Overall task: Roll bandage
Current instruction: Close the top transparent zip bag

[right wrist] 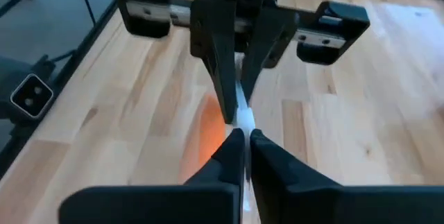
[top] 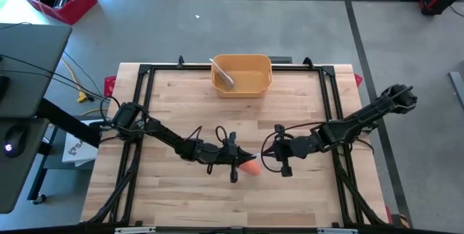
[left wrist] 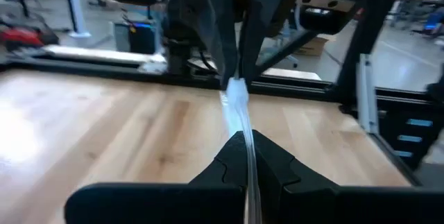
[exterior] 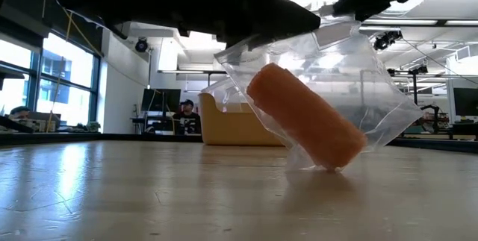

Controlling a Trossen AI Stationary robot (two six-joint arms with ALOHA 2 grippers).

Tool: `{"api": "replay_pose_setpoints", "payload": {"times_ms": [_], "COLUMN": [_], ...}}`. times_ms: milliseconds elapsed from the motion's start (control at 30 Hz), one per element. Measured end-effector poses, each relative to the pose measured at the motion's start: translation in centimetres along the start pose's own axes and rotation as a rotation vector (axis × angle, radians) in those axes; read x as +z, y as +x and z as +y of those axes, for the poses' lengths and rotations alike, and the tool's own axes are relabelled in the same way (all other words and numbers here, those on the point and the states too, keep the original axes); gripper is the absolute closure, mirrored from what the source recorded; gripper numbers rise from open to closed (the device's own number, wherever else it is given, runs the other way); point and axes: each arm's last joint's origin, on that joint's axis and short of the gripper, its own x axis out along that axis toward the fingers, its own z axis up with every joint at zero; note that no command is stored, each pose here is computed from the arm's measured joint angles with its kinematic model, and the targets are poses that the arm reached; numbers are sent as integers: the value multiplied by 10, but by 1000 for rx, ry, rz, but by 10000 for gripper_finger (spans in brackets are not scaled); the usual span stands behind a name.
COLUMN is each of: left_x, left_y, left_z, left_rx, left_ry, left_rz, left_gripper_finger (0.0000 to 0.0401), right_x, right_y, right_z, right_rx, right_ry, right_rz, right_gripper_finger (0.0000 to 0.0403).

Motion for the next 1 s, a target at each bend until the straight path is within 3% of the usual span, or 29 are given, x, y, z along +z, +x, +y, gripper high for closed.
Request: {"api": "replay_pose_setpoints", "payload": {"times_ms": [233,400,533,767,1000], "left_x": [9,18,28,33,30], "left_y": [1,2,9,21,21], "left_z": [3,4,4,4,4], "left_rx": [-1,8,21,35,37], "left_ry": [98,182,232,291,291], "left_rz": [-85,-161,-183,-154,-130], "left_gripper_finger": [337,277,257,275,340], "right_x": [16,15,15,16,16], "right_y": [-21,-21,-21,-21,-21], "right_z": [1,1,0,0,0], "right_rx": [-31,-38,-68,-79,-76], "right_ry": [14,32,33,42,44], "right_rz": [-33,-26,-31,-40,-39], "right_gripper_finger": [401,402,402,402,403]}}
